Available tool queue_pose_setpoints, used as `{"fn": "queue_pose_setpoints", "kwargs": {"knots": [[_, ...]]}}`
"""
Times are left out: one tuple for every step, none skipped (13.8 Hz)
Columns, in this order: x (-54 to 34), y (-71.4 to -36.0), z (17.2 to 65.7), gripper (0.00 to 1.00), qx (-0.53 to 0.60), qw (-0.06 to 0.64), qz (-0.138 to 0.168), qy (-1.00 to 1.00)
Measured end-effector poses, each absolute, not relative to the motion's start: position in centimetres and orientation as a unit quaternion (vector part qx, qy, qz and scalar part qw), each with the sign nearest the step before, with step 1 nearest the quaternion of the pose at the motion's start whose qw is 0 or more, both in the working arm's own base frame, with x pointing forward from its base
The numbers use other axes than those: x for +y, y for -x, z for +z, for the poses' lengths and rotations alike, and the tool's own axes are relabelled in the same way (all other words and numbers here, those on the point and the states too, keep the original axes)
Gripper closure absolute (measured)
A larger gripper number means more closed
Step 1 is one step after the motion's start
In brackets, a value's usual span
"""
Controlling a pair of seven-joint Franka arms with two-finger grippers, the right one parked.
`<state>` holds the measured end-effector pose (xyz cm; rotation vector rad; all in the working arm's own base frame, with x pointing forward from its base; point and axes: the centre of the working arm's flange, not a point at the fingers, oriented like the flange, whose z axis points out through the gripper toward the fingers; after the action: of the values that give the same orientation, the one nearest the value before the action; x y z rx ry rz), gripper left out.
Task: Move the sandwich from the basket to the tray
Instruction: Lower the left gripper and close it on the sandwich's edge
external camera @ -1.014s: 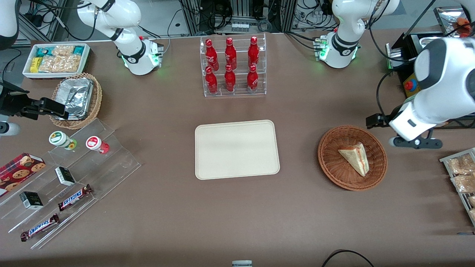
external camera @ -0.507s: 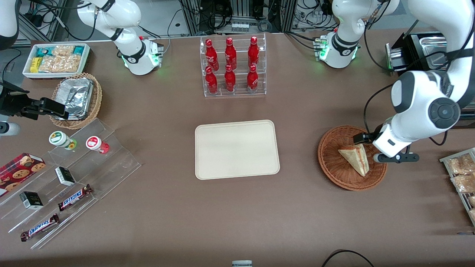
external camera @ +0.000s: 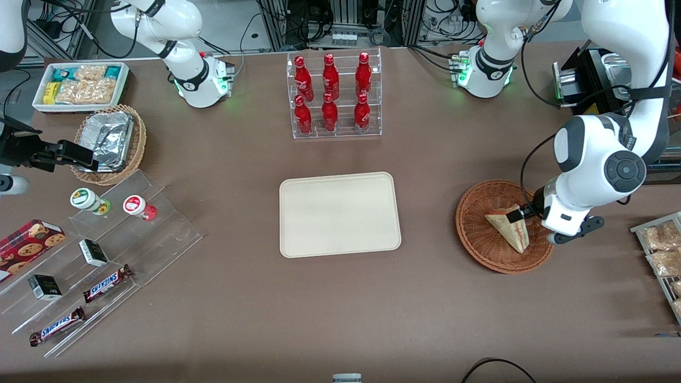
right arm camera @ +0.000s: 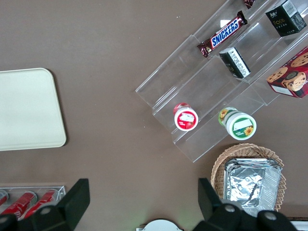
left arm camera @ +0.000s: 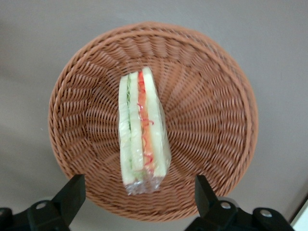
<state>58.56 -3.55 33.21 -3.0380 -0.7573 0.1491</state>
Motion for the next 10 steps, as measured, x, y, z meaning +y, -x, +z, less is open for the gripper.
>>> {"fn": "queue_pose_setpoints", "kwargs": {"knots": [[-3.6, -58.6, 32.8, 0.00, -0.262, 0.003, 0.044, 0.964], [-3.6, -58.5, 32.3, 0.00, -0.272, 0.003, 0.042, 0.961], [-3.6, -58.4, 31.7, 0.00, -0.277, 0.001, 0.040, 0.960], [-3.6, -58.3, 31.0, 0.00, -0.280, 0.000, 0.036, 0.959], [-3.6, -58.1, 30.3, 0.00, -0.282, -0.001, 0.035, 0.959], [-3.6, -57.9, 29.7, 0.00, -0.284, -0.001, 0.034, 0.958], [-3.6, -57.8, 29.1, 0.00, -0.285, -0.001, 0.035, 0.958], [-3.6, -57.7, 28.6, 0.00, -0.285, -0.001, 0.037, 0.958], [-3.6, -57.7, 28.0, 0.00, -0.286, -0.001, 0.037, 0.958], [-3.6, -57.6, 27.4, 0.00, -0.286, -0.002, 0.036, 0.958]]}}
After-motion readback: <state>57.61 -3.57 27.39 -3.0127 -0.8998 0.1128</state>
